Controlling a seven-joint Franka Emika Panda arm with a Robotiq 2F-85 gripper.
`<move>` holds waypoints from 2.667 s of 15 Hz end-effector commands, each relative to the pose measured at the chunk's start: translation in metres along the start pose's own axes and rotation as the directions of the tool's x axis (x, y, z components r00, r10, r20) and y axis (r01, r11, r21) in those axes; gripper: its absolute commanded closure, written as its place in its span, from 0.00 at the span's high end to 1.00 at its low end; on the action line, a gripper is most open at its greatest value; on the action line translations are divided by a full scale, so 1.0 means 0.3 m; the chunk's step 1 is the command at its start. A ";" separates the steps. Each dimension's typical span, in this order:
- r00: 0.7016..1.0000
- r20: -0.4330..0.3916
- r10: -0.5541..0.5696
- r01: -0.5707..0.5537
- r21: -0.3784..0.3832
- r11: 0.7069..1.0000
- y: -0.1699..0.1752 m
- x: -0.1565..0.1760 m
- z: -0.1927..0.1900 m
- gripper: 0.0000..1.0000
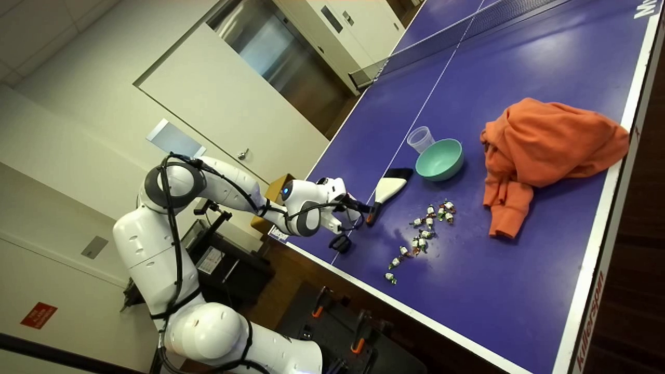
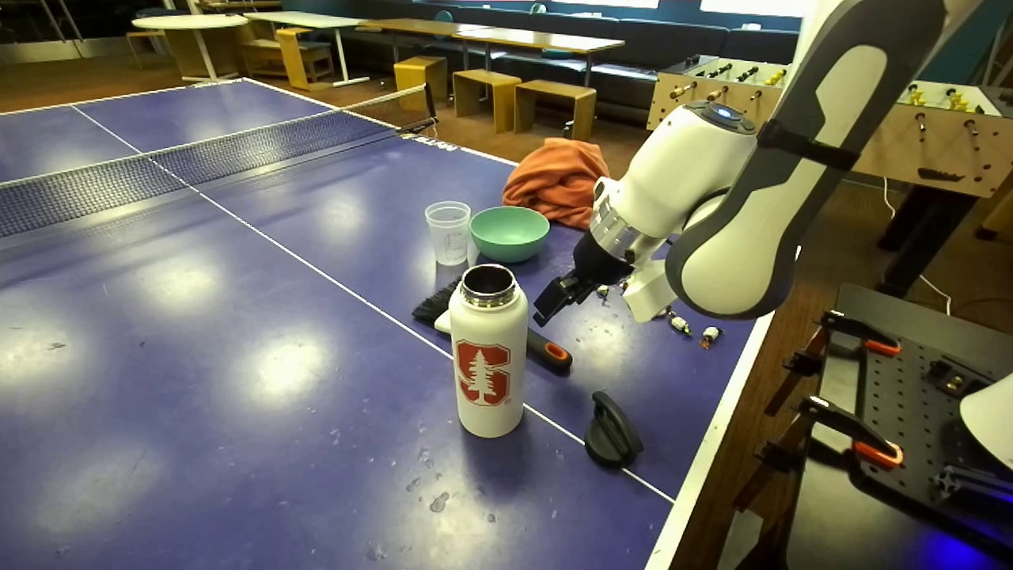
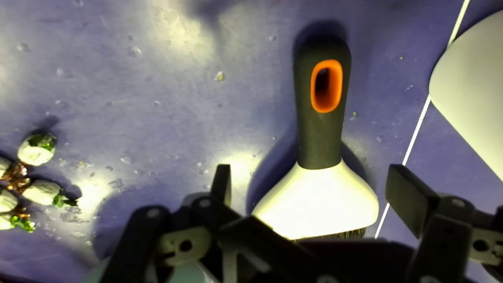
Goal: Move the cup backwards, empty the bowl then sweep the table.
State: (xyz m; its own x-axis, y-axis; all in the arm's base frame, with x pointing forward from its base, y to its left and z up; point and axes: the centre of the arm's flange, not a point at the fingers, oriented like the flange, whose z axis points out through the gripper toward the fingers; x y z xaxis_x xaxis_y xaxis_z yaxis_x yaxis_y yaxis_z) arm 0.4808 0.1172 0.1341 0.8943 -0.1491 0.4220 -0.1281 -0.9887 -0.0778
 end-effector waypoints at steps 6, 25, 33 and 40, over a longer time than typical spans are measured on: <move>0.998 -0.067 -0.016 0.014 -0.021 1.000 -0.076 -0.025 0.062 1.00; 0.988 -0.111 -0.110 0.105 -0.046 0.993 -0.115 0.029 0.178 1.00; 0.989 -0.090 -0.114 0.111 -0.042 0.993 -0.113 0.038 0.207 1.00; 0.988 -0.104 -0.118 0.114 -0.046 0.992 -0.102 0.013 0.236 1.00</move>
State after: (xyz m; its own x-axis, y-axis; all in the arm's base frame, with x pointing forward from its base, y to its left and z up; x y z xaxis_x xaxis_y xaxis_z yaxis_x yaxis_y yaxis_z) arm 0.5253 0.1548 0.0850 0.8654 -0.0593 0.4975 -0.0725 -0.9973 0.0072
